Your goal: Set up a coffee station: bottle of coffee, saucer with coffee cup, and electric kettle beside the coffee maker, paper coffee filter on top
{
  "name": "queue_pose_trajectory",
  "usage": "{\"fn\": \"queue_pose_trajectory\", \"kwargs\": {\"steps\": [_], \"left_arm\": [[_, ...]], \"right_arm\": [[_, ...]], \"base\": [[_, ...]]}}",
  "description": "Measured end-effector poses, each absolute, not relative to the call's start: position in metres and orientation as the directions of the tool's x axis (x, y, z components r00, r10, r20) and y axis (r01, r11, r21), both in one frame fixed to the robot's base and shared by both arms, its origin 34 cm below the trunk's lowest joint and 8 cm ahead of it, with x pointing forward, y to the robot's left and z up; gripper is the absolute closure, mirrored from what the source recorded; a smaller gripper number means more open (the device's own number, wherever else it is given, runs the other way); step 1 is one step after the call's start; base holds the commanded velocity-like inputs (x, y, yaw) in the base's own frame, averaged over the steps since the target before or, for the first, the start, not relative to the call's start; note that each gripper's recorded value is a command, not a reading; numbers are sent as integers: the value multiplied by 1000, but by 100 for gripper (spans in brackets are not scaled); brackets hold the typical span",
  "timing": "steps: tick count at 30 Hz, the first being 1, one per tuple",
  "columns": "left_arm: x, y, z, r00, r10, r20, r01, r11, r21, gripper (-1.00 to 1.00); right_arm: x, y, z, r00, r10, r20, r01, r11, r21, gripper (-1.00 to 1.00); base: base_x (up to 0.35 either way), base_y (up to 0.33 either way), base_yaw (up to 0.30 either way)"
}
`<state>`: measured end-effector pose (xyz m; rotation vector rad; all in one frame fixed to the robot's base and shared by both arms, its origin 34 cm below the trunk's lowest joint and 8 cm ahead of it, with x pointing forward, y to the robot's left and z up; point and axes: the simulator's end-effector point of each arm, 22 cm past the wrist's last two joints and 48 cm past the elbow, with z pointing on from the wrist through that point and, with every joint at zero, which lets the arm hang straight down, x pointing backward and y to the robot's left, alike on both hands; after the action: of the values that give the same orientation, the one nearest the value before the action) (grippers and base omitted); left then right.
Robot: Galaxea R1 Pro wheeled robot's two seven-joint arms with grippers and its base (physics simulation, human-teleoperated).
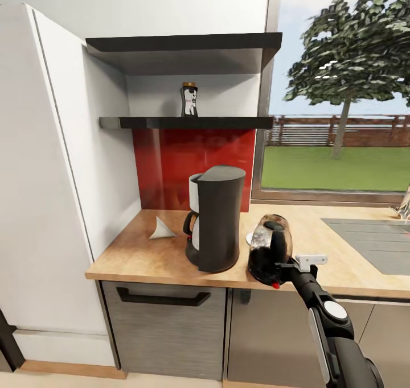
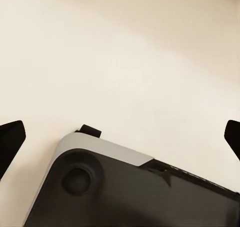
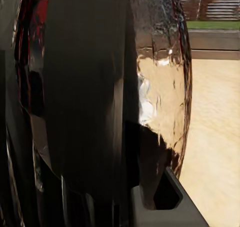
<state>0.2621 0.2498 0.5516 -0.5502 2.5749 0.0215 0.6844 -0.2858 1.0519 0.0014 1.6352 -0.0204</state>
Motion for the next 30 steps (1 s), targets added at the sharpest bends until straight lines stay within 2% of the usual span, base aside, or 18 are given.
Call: {"fn": "queue_pose_trajectory", "kwargs": {"steps": [2,3,16,25,30], "left_arm": [[262,250,552,-792,-379,-479,-387,918,-87,-100],[262,250,552,-792,-379,-479,-387,918,-87,-100],[262,250,552,-792,-379,-479,-387,918,-87,-100],[262,249,551,-794,-380,-474,-388,918,-87,-100],[262,250,551,-794,-380,-476,-387,918,-87,-100]], "right_arm": [[684,-286,1052,-64,-12,-998,13,1000,-13,100],[684,-286,1052,-64,-12,-998,13,1000,-13,-100],[685,-285,1051,-67,-14,-998,12,1000,-15,-100],[686,-281,1043,-87,-13,-996,3,1000,-13,-100],[686,-277,1005,-186,4,-982,-4,1000,4,-100]], "base": [[0,0,0],[0,0,0],[-7,0,0],[-266,0,0],[-302,0,0]]}}
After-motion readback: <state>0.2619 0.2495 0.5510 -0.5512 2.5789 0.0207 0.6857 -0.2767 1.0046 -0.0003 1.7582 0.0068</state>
